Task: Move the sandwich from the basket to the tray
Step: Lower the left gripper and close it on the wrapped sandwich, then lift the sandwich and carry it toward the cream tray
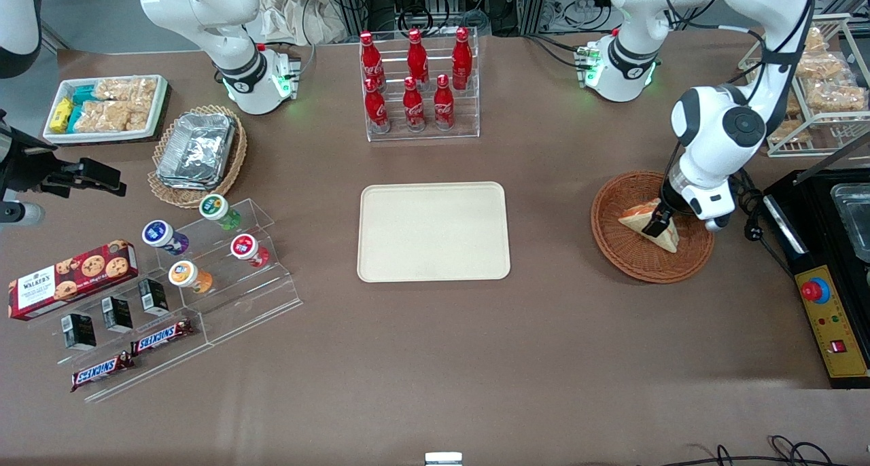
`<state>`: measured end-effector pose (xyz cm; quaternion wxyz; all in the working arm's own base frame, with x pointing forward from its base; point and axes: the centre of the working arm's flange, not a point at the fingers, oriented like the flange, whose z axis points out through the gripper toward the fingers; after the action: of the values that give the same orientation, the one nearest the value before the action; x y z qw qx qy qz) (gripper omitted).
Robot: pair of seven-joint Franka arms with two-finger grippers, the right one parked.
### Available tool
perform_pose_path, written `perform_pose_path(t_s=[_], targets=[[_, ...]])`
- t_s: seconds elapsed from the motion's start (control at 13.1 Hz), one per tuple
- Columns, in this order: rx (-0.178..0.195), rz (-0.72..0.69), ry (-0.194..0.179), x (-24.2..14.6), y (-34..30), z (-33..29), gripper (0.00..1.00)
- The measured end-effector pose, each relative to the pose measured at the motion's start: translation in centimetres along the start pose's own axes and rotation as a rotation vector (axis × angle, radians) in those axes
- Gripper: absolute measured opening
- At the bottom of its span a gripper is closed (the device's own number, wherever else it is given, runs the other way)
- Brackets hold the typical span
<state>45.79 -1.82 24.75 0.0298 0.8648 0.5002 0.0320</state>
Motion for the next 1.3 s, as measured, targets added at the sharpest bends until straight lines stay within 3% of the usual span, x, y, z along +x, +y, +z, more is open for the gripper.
perform_pose_path(t_s=[0.31, 0.38, 0.61, 0.69, 0.92, 1.07, 1.3], targets=[[-0.010, 0.005, 0.005, 0.1, 0.2, 0.0, 0.46], [-0.015, 0.008, 0.009, 0.1, 0.4, -0.2, 0.42], [-0.021, 0.050, 0.015, 0.3, 1.0, -1.7, 0.39], [-0.007, 0.083, 0.008, 0.4, 1.3, -2.7, 0.39], [0.021, 0.203, -0.004, 0.0, 3.2, -7.5, 0.25], [0.034, 0.290, -0.009, -1.1, 5.2, -11.2, 0.25], [0.090, 0.416, -0.044, -4.8, 10.1, -18.0, 0.25]])
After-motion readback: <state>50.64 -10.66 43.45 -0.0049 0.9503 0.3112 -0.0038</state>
